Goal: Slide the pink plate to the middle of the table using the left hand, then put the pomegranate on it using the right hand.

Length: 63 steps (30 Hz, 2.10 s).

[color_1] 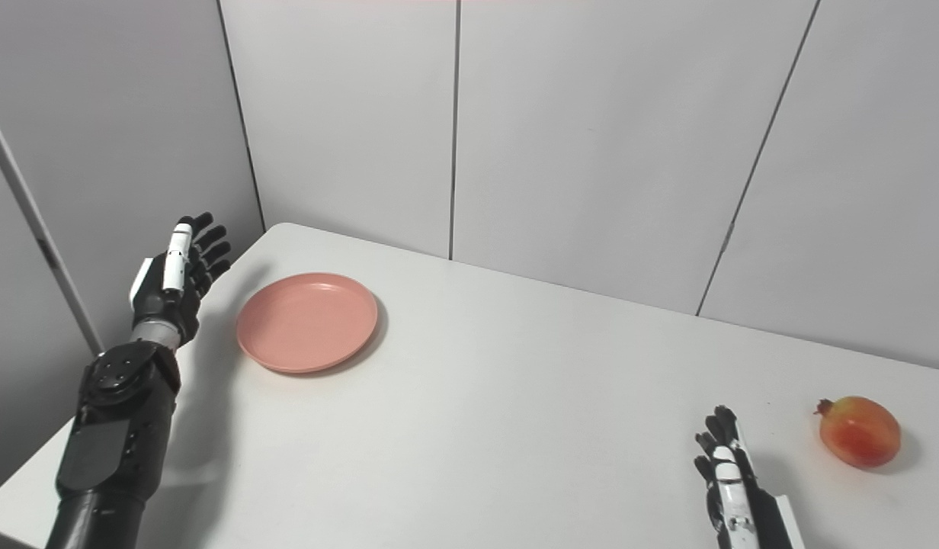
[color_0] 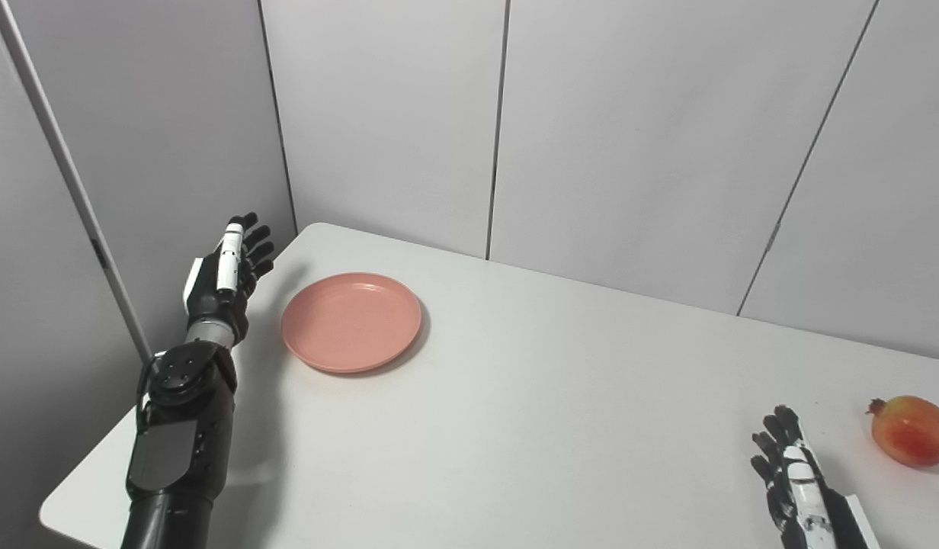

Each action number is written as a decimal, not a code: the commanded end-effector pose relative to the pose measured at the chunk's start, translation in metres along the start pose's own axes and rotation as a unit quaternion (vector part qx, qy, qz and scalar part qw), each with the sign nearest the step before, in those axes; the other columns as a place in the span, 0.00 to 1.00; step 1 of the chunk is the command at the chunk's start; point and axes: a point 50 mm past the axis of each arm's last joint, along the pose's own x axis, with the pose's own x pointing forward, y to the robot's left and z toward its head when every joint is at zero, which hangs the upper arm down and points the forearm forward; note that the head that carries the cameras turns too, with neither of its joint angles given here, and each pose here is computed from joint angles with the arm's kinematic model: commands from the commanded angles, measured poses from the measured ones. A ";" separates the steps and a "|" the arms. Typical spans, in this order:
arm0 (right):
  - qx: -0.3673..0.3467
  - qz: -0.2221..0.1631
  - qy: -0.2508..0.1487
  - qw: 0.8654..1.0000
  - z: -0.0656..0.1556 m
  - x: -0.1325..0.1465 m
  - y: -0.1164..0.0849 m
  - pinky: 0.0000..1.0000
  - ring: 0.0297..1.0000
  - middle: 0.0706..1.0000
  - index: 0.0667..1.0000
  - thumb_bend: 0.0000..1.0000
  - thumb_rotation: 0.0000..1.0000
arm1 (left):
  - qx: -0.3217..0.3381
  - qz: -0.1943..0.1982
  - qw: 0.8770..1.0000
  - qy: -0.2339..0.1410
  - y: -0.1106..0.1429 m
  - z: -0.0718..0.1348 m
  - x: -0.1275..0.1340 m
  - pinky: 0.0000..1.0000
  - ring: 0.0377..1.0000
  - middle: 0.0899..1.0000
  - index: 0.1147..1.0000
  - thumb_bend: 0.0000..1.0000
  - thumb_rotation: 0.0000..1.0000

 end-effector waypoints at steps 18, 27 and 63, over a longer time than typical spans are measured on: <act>0.000 0.003 -0.033 0.999 0.018 0.006 -0.001 1.00 1.00 1.00 1.00 0.00 1.00 | -0.025 -0.019 0.999 -0.020 0.004 0.016 0.029 0.95 0.92 0.91 0.89 0.27 1.00; 0.005 0.001 -0.030 1.000 0.018 0.006 -0.001 1.00 1.00 1.00 1.00 0.00 1.00 | -0.036 -0.019 0.999 0.012 0.003 -0.008 0.030 0.97 0.94 0.93 0.91 0.30 1.00; 0.000 0.003 -0.035 0.999 0.017 0.006 -0.001 1.00 1.00 1.00 1.00 0.00 1.00 | -0.032 -0.062 0.997 0.045 -0.012 -0.058 0.019 0.87 0.87 0.87 0.86 0.33 1.00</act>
